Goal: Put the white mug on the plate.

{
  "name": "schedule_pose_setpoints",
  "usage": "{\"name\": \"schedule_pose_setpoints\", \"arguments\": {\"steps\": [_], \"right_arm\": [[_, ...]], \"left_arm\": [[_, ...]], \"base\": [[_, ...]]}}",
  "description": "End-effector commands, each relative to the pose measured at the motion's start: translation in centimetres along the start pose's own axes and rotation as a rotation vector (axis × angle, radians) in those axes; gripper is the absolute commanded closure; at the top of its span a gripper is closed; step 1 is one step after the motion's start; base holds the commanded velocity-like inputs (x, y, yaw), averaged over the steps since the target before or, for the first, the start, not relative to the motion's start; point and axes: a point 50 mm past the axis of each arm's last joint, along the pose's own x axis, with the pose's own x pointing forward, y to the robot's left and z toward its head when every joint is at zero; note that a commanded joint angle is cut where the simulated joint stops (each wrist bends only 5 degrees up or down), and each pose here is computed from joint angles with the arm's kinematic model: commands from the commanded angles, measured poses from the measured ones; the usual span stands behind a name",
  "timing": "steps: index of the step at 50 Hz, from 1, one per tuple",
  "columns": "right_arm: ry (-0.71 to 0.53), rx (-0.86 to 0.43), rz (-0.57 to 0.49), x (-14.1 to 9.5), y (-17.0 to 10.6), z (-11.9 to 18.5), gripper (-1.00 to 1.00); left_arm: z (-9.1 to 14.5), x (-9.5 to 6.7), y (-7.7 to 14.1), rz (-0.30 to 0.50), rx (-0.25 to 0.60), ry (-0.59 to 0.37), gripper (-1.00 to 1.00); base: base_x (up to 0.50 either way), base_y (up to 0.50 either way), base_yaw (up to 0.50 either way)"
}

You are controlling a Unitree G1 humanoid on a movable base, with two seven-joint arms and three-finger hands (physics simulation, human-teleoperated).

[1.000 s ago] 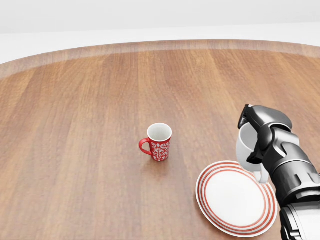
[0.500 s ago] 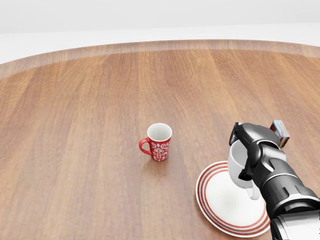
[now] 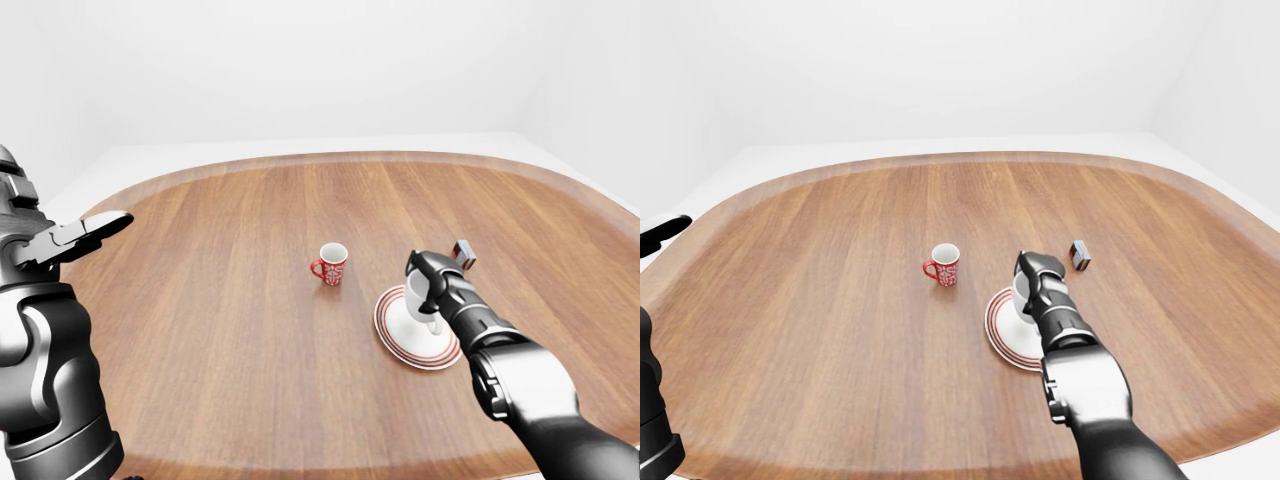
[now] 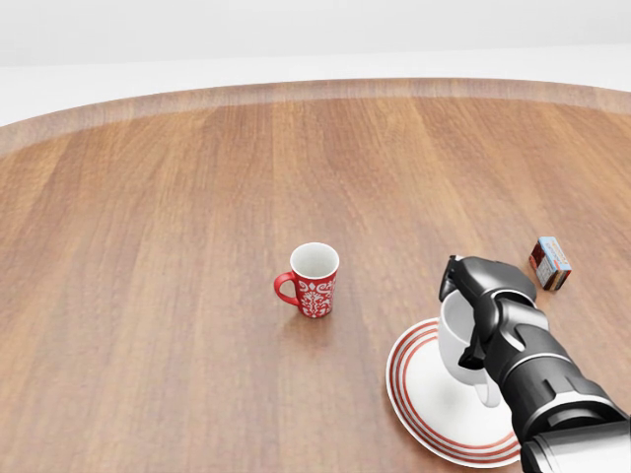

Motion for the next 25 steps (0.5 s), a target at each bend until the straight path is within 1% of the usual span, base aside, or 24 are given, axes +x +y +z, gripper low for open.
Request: {"name": "schedule_pose_setpoints", "arguments": {"steps": [1,17,19,20,21,22,23,25], "right_arm": [[0.000,-0.016,0.011,-0.08,0.76,-0.04,1.00],[0.007,-0.030,0.024,-0.13,1.27,-0.33,1.00],[0.007,-0.044,0.028,-0.15,1.39,-0.38,0.76],[0.008,-0.039,0.027,-0.14,1.34,-0.42,0.40],[0.008,-0.039,0.027,-0.14,1.34,-0.42,0.40],[0.009,-0.040,0.026,-0.14,1.32,-0.48,0.19],[0.010,-0.039,0.026,-0.14,1.31,-0.48,0.15],[0.010,-0.039,0.025,-0.13,1.27,-0.49,-0.04]], "left_arm": [[-0.16,-0.03,0.03,0.000,0.002,0.006,-1.00],[-0.07,-0.05,0.00,0.000,0.002,0.002,-1.00],[-0.04,-0.04,0.01,0.000,0.001,0.001,-1.00],[-0.04,-0.04,0.00,0.000,0.001,0.001,-1.00],[-0.04,-0.04,0.00,0.000,0.001,0.001,-1.00],[-0.02,-0.05,-0.02,-0.001,0.001,0.000,-1.00],[-0.01,-0.05,-0.02,-0.001,0.001,0.000,-1.00],[-0.06,-0.04,-0.01,0.000,0.002,0.002,-1.00]], "base": [[0.00,0.00,0.00],[0.00,0.00,0.00],[0.00,0.00,0.00],[0.00,0.00,0.00],[0.00,0.00,0.00],[0.00,0.00,0.00],[0.00,0.00,0.00],[0.00,0.00,0.00]]}}
